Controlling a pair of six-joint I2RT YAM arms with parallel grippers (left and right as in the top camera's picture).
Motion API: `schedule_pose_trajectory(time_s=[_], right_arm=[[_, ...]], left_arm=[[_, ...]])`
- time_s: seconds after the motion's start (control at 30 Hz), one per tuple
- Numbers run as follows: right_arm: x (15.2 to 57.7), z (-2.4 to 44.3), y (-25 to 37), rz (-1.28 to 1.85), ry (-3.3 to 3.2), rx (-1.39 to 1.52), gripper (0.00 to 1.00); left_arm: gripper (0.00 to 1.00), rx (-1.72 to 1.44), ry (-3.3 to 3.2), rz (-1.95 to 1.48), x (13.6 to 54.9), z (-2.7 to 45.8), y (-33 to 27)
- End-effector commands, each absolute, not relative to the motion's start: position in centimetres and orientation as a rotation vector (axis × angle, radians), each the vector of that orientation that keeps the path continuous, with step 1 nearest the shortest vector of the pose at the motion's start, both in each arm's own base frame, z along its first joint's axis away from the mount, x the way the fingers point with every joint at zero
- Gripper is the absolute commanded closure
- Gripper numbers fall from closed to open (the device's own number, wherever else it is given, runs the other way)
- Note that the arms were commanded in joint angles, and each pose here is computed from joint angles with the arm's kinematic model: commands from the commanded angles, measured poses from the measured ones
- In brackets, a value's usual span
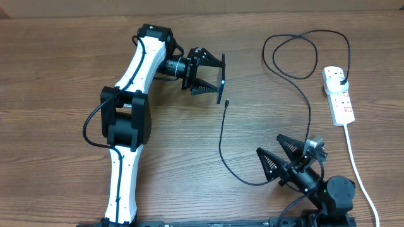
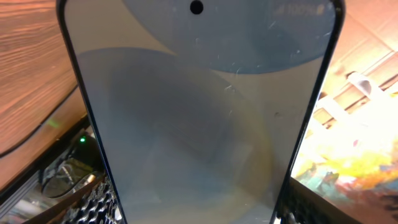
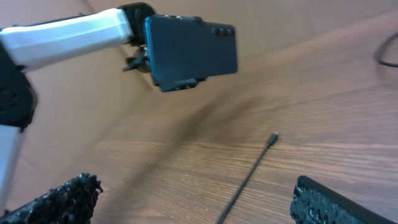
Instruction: Plug charger to phone and switch on socket
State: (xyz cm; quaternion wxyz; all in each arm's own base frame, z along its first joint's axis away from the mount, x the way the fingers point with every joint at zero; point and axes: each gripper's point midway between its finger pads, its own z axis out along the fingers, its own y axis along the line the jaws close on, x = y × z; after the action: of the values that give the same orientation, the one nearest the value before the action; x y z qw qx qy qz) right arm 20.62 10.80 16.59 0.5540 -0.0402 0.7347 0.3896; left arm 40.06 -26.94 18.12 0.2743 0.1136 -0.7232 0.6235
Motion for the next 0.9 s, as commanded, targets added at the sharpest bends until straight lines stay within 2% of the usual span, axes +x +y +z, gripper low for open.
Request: schedule_pose_trajectory(time_s=[0.0, 0.17, 0.37, 0.47, 0.67, 0.87], right_arm=[[20.6, 18.6, 9.8, 0.822, 1.741, -0.078, 0.0], [21.0, 19.3, 9.1, 0.76, 1.853, -0.036, 0.0], [23.4, 19.2, 9.5, 0.798, 2.09, 0.023, 0.0], [24.4, 19.3, 11.4, 0.958, 2.2, -0.008, 0.0], [23.6, 21.2, 16.9, 1.6, 2.158, -0.273, 0.01], [24.9, 16.8, 16.9, 1.596, 2.291, -0.197, 0.0]], left_arm=[[0.28, 0.3, -1.872, 1.773, 40.6, 20.2, -27.4], [0.27, 0.312, -1.866, 1.764, 40.6, 20.2, -27.4], [0.28, 0.33, -1.856, 1.75, 40.6, 20.2, -27.4], [0.28, 0.33, -1.856, 1.751, 40.6, 20.2, -27.4], [0.28, 0.344, -1.848, 1.74, 40.6, 20.2, -27.4], [0.28, 0.364, -1.837, 1.725, 40.6, 20.2, -27.4]])
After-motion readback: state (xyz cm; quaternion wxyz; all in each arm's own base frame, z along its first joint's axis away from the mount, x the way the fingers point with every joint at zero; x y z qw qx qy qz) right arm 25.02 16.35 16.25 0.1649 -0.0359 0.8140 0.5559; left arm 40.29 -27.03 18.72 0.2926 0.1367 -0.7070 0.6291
